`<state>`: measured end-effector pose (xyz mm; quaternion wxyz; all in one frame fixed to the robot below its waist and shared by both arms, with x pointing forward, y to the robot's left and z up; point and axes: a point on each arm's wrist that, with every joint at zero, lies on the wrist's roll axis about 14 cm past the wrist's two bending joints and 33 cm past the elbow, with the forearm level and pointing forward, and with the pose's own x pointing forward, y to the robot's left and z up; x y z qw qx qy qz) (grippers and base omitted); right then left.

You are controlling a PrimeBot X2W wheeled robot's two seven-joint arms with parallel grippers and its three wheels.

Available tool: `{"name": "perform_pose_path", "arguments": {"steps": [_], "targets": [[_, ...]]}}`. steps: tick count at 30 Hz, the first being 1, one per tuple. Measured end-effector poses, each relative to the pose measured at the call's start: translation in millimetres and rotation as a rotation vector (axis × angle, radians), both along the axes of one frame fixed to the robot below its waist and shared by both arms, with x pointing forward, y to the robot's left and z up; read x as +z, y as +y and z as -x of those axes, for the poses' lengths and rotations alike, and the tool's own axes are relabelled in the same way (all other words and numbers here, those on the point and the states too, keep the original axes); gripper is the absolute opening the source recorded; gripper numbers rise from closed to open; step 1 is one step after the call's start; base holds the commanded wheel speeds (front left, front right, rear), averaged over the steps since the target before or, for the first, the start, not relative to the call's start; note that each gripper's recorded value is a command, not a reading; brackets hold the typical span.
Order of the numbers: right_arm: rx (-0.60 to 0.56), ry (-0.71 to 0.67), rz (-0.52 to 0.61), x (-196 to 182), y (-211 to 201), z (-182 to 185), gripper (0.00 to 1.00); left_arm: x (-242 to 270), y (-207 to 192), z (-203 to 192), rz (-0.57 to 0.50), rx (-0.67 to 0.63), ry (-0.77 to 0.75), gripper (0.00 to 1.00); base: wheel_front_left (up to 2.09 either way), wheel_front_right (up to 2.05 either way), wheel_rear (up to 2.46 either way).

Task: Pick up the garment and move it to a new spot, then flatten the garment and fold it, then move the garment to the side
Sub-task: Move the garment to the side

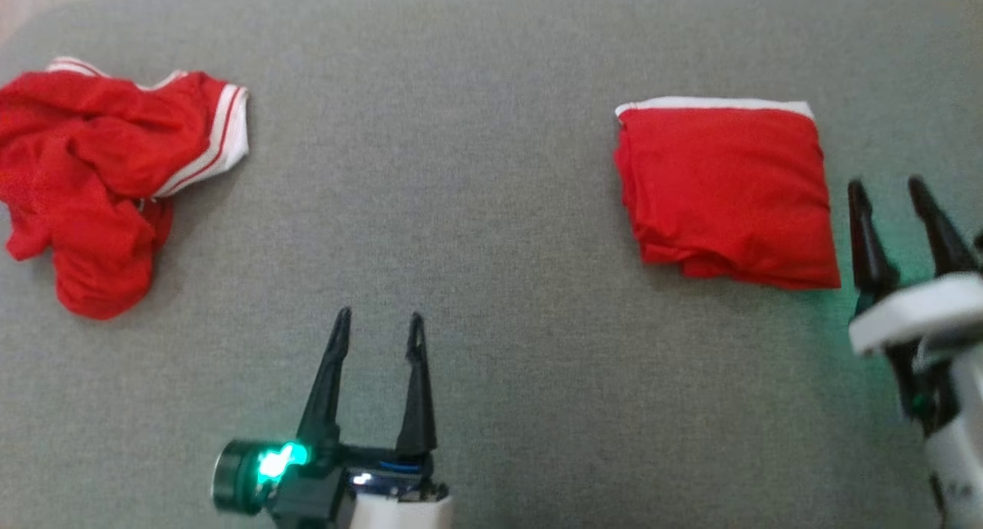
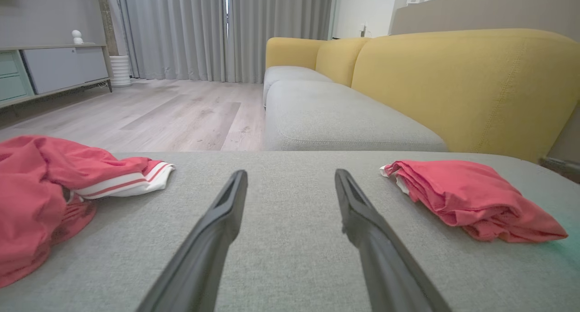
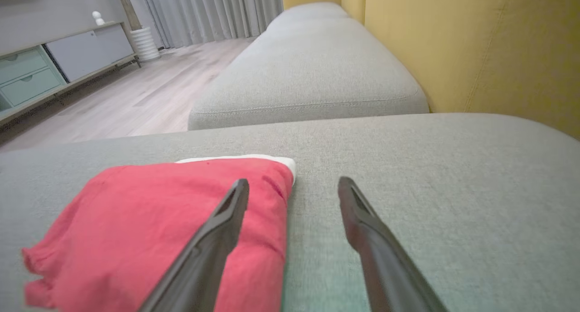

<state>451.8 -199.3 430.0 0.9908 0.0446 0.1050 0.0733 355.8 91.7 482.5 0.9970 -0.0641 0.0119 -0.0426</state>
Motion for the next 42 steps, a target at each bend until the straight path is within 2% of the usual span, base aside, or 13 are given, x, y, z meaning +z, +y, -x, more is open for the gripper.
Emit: {"name": "perform_pose_path", "arguments": {"steps": [6,10,12,13,14,15,17,20,31,38,40,41,42], "targets": [[0.029,0.153,-0.005,-24.9,0.6,-26.5,1.0,-4.2,-6.6,-15.2,0.003,-0.019,0.003,1.0,0.0,0.0,0.0],[0.064,0.337,-0.028,-63.1,12.3,-15.9,1.0,-11.0,-6.7,-19.4,0.007,-0.012,0.024,1.0,0.0,0.0,0.0],[0.08,0.378,-0.048,-71.4,19.4,-12.5,1.0,-12.1,-7.3,-21.8,0.014,-0.01,0.028,1.0,0.0,0.0,0.0],[0.086,0.387,-0.056,-72.1,21.2,-12.8,0.9,-12.2,-8.4,-22.5,0.014,-0.012,0.028,1.0,0.0,0.0,0.0],[0.091,0.391,-0.068,-71.2,23.0,-14.2,0.23,-13.1,-9.2,-22.7,0.014,-0.013,0.03,1.0,0.0,0.0,0.0],[0.09,0.389,-0.082,-69.9,24.2,-15.4,0.0,-14.2,-10.3,-22.9,0.015,-0.015,0.034,1.0,0.0,0.0,0.0],[0.098,0.387,-0.084,-69.2,25.1,-14.9,0.0,-16.1,-12.5,-24.0,0.016,-0.02,0.038,1.0,0.0,0.0,0.0],[0.074,0.365,-0.03,-67.3,2.5,-12.3,0.0,-18.8,-19.4,-26.8,0.023,-0.042,0.044,1.0,0.0,0.0,0.0],[-0.104,0.37,0.344,-47.1,-150.6,-2.1,0.0,-27.9,-61.3,-62.9,0.026,-0.192,0.008,1.0,0.0,0.0,0.0],[-0.228,0.36,0.519,-24.7,-224.0,-4.2,0.0,-43.9,-89.1,-82.5,0.039,-0.284,0.004,1.0,0.0,0.0,0.0],[-0.239,0.346,0.551,-20.5,-231.9,-6.9,0.0,-46.4,-92.4,-85.4,0.047,-0.294,0.006,1.0,0.0,0.0,0.0],[-0.247,0.34,0.566,-18.6,-235.9,-7.7,0.06,-47.8,-93.4,-85.8,0.049,-0.297,0.009,1.0,0.0,0.0,0.0],[-0.256,0.337,0.575,-17.0,-239.1,-8.5,0.43,-48.4,-93.9,-85.7,0.05,-0.3,0.01,1.0,0.0,0.0,0.0]]}}
